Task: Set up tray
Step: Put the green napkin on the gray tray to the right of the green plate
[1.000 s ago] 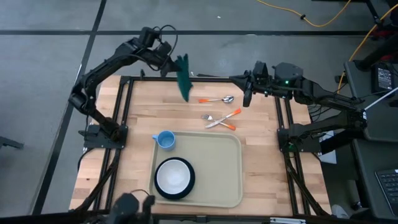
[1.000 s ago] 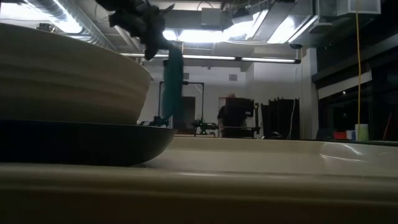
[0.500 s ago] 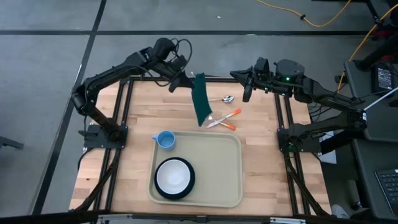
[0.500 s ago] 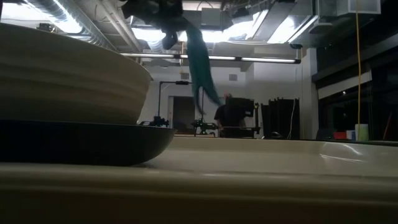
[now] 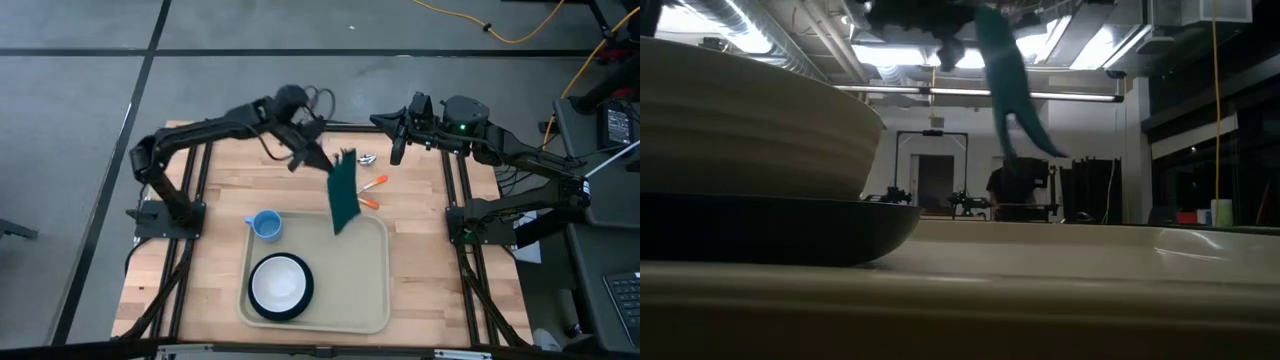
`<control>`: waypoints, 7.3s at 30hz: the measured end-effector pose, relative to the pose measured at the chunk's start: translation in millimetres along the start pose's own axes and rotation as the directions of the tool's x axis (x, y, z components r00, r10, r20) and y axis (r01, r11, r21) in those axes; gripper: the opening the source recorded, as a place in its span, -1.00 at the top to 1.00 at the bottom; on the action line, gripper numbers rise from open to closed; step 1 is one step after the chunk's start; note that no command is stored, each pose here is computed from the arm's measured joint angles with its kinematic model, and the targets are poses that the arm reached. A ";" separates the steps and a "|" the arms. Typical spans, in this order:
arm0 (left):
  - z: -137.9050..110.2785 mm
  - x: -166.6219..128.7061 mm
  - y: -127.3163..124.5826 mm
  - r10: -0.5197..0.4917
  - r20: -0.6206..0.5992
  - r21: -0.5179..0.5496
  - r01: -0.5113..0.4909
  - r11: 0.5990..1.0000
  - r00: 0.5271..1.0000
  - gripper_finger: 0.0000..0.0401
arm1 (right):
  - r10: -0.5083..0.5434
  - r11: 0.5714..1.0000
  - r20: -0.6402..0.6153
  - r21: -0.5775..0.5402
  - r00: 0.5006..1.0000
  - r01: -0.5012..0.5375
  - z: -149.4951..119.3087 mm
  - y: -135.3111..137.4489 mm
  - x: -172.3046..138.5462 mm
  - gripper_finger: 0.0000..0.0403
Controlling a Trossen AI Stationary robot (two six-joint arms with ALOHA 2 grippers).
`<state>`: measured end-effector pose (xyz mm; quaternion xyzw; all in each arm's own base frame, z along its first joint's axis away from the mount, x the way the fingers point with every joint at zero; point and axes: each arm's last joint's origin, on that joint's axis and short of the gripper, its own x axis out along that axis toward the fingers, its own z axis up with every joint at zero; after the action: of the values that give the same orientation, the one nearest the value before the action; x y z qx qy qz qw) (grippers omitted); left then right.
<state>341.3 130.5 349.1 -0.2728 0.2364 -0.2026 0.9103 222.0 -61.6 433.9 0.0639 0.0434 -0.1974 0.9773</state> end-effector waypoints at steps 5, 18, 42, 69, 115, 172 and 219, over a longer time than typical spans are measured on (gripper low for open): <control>-4.0 65.7 -8.0 -0.291 -0.050 0.014 0.292 0.956 0.956 0.99 | 0.002 1.000 0.015 0.000 1.000 -0.002 1.5 0.2 0.0 0.95; -17.5 128.6 -7.2 -0.586 -0.115 0.199 0.596 0.778 0.802 0.99 | 0.003 1.000 0.031 0.027 1.000 -0.004 3.0 0.4 -0.1 0.95; -59.1 207.0 23.4 -0.640 -0.077 0.041 0.644 0.764 0.765 0.99 | 0.021 1.000 0.093 0.012 0.995 -0.022 9.4 1.4 -1.4 0.97; -16.2 111.4 12.9 -0.193 -0.054 0.244 0.201 0.949 0.980 0.99 | 0.142 0.987 0.237 0.035 0.961 -0.155 35.1 -1.2 -107.2 0.99; -6.2 117.8 1.8 -0.169 0.061 0.299 0.144 0.943 0.984 0.99 | -0.637 0.771 0.119 0.057 0.762 0.635 -119.9 -56.6 -144.8 1.00; -15.9 107.0 26.3 0.006 -0.003 0.278 -0.005 0.961 1.000 0.99 | -0.796 0.594 -0.111 0.049 0.596 0.803 -132.9 -96.9 -110.3 1.00; -169.3 223.1 49.2 -0.271 -0.204 0.350 0.329 0.877 0.941 0.99 | -0.684 0.725 -0.048 0.056 0.727 0.686 -124.6 -93.5 -105.6 1.00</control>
<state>441.4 -10.6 123.4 -0.1093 0.2150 -0.4031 0.8828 81.1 -89.2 312.3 0.0796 0.0686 -0.5447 0.8321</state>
